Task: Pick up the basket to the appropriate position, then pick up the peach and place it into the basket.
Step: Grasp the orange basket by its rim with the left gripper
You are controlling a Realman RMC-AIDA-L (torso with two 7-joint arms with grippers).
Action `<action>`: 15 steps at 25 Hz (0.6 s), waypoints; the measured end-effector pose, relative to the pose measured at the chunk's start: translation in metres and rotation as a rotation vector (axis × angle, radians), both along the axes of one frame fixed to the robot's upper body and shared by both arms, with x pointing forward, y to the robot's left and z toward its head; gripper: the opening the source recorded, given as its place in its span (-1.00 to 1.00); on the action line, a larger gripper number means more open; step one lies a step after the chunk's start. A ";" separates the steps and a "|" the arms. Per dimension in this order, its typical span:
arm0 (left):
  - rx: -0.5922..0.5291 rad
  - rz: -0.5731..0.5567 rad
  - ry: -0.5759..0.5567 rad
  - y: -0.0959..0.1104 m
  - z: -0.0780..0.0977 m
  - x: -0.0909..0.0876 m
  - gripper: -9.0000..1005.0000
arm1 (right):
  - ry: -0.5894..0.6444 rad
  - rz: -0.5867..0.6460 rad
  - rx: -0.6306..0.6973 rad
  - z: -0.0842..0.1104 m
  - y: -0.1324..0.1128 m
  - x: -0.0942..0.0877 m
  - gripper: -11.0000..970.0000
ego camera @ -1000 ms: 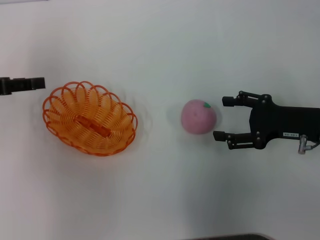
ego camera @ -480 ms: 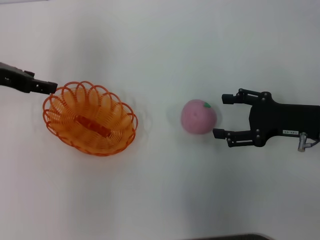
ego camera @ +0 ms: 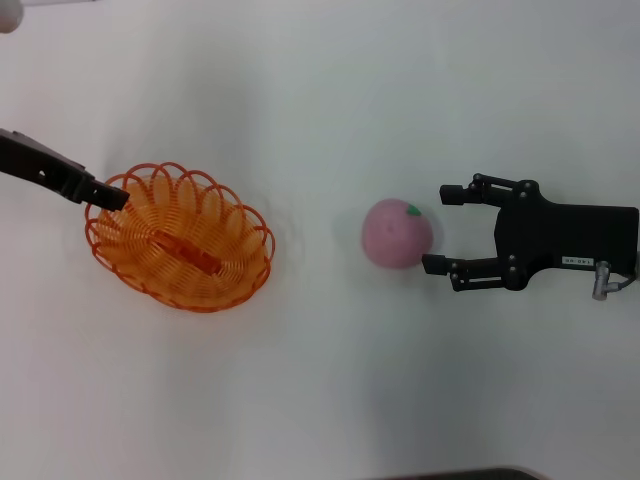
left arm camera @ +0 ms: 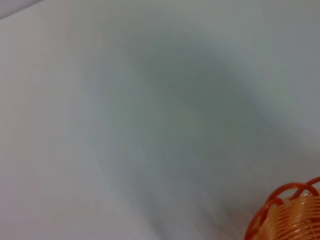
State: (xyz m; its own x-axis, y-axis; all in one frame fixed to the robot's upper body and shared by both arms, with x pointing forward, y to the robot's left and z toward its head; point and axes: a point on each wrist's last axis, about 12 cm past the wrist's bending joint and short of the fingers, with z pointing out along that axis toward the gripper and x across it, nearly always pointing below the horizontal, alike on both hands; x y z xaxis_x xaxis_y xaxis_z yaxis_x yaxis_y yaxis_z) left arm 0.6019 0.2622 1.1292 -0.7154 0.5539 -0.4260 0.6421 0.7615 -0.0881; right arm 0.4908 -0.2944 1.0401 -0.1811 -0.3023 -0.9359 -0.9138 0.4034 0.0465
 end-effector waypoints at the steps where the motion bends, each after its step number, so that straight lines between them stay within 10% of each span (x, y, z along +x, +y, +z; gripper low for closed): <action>1: 0.001 -0.006 0.000 -0.001 0.000 0.000 0.46 | 0.000 -0.001 0.000 0.000 0.000 0.000 0.92; 15: 0.020 -0.060 0.028 -0.018 -0.008 0.003 0.46 | -0.004 -0.003 -0.004 0.000 0.000 0.001 0.91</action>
